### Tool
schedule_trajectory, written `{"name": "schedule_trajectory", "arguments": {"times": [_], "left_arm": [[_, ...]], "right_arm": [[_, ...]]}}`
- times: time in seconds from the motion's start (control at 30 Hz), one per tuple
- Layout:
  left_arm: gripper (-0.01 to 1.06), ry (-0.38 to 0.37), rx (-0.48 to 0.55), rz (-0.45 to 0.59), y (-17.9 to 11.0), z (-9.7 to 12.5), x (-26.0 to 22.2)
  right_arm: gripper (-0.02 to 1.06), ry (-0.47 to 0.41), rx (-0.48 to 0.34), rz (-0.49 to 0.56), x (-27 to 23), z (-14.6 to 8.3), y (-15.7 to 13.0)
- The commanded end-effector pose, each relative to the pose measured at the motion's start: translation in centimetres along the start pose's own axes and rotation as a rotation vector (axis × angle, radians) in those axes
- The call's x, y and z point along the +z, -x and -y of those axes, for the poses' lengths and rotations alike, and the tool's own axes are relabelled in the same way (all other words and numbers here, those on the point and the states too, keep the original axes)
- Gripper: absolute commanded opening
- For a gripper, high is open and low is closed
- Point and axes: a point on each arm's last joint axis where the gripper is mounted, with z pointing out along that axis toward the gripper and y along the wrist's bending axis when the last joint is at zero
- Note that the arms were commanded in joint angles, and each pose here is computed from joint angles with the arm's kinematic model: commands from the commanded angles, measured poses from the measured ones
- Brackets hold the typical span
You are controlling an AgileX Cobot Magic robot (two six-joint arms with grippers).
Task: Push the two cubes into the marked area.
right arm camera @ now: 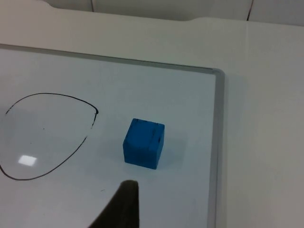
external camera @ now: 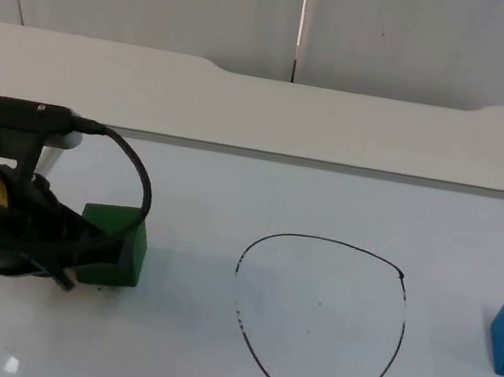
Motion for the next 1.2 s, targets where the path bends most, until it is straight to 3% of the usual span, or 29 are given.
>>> {"name": "schedule_trajectory", "arguments": {"times": [0.0,0.87,1.17], "left_arm": [[0.00,-0.014,-0.002,0.011,0.0,0.4,-0.1],[0.00,-0.078,0.001,0.047,-0.4,3.3,-0.2],[0.00,-0.129,0.041,0.102,-0.2,4.5,-0.3]], "right_arm": [[1.05,-0.005,0.003,0.010,0.1,0.0,0.0],[1.05,-0.005,0.003,0.010,0.1,0.0,0.0],[1.05,-0.005,0.003,0.010,0.1,0.0,0.0]]}}
